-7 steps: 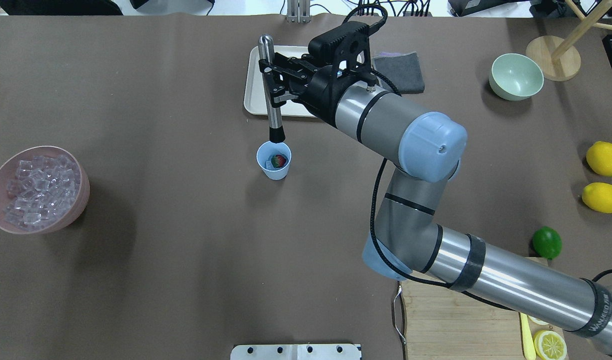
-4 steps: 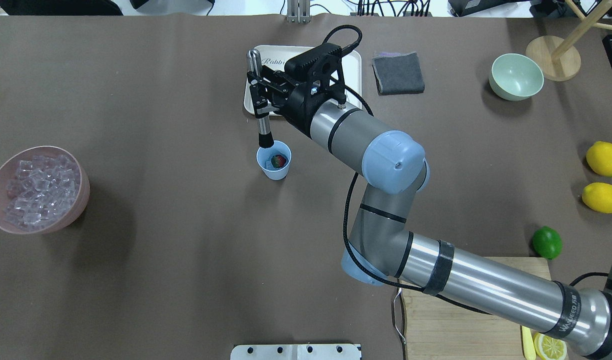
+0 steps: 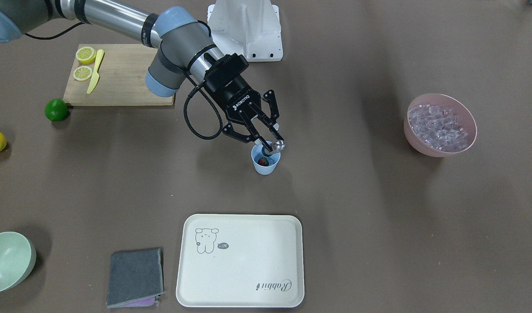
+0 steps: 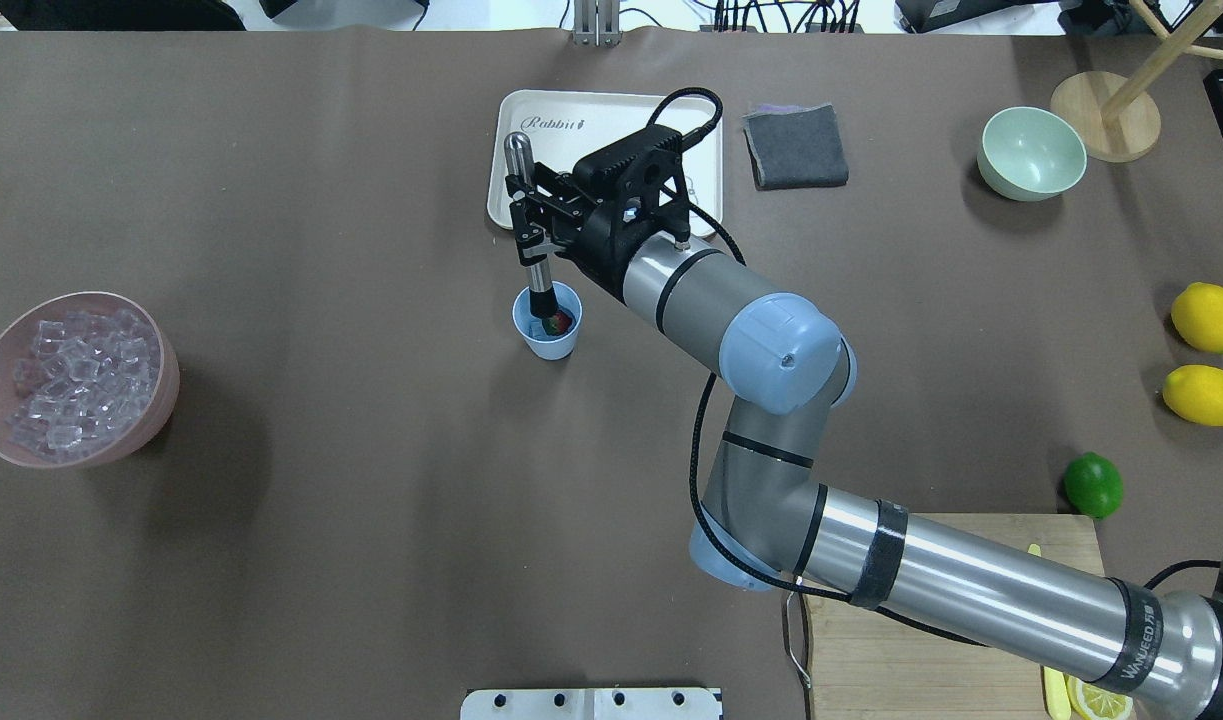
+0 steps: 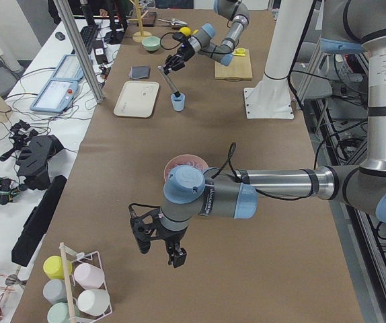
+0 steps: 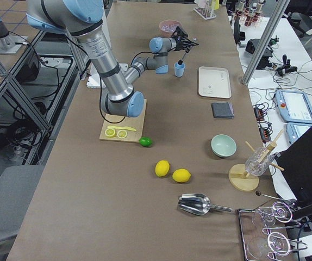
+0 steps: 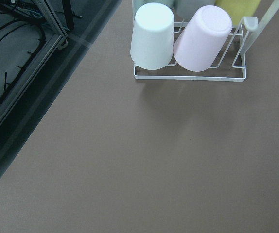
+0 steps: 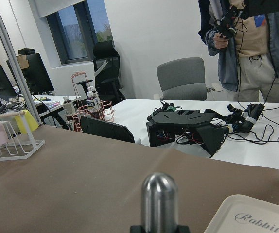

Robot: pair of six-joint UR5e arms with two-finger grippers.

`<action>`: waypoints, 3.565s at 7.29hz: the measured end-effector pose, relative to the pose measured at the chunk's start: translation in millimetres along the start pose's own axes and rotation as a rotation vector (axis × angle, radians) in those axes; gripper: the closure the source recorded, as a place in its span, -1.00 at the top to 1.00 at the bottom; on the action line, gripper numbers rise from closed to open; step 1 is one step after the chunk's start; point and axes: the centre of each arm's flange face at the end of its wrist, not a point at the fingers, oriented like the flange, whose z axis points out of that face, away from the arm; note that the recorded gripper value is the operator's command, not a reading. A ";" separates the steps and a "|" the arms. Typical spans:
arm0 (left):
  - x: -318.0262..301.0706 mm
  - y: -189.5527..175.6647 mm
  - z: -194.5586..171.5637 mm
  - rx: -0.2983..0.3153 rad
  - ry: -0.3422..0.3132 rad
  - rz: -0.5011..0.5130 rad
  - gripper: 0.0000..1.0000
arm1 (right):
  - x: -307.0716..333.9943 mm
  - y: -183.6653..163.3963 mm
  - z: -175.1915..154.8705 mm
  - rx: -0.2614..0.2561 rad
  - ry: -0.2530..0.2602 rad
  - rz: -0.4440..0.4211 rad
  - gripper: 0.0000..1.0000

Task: Mash ice and strawberries in cup
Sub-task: 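Press the muddler down into the cup repeatedly with the right gripper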

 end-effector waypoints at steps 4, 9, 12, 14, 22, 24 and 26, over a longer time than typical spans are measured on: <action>-0.6 -0.1 0.7 -0.001 0.000 0.003 0.93 | -4.0 31.2 4.2 -0.048 0.005 -0.008 -1.00; -0.8 -0.1 1.0 -0.002 -0.001 0.002 0.93 | -24.1 3.3 3.9 0.000 -0.016 0.010 -1.00; 0.3 -0.6 0.0 0.000 0.000 0.000 0.93 | -13.7 -35.0 3.4 0.058 -0.003 0.013 -1.00; 1.8 -1.5 -1.2 0.003 0.002 0.000 0.93 | -4.5 -44.7 7.3 0.060 0.020 0.005 -1.00; 3.8 -3.5 -2.1 0.005 0.003 0.006 0.93 | 0.2 24.6 19.5 -0.046 0.063 -0.025 -1.00; 3.3 -3.2 -1.9 0.005 0.002 0.007 0.93 | -5.4 14.8 21.5 -0.031 0.057 -0.020 -1.00; 3.1 -3.1 -1.2 0.003 0.002 0.009 0.93 | -6.3 -18.1 19.4 0.019 0.049 -0.009 -1.00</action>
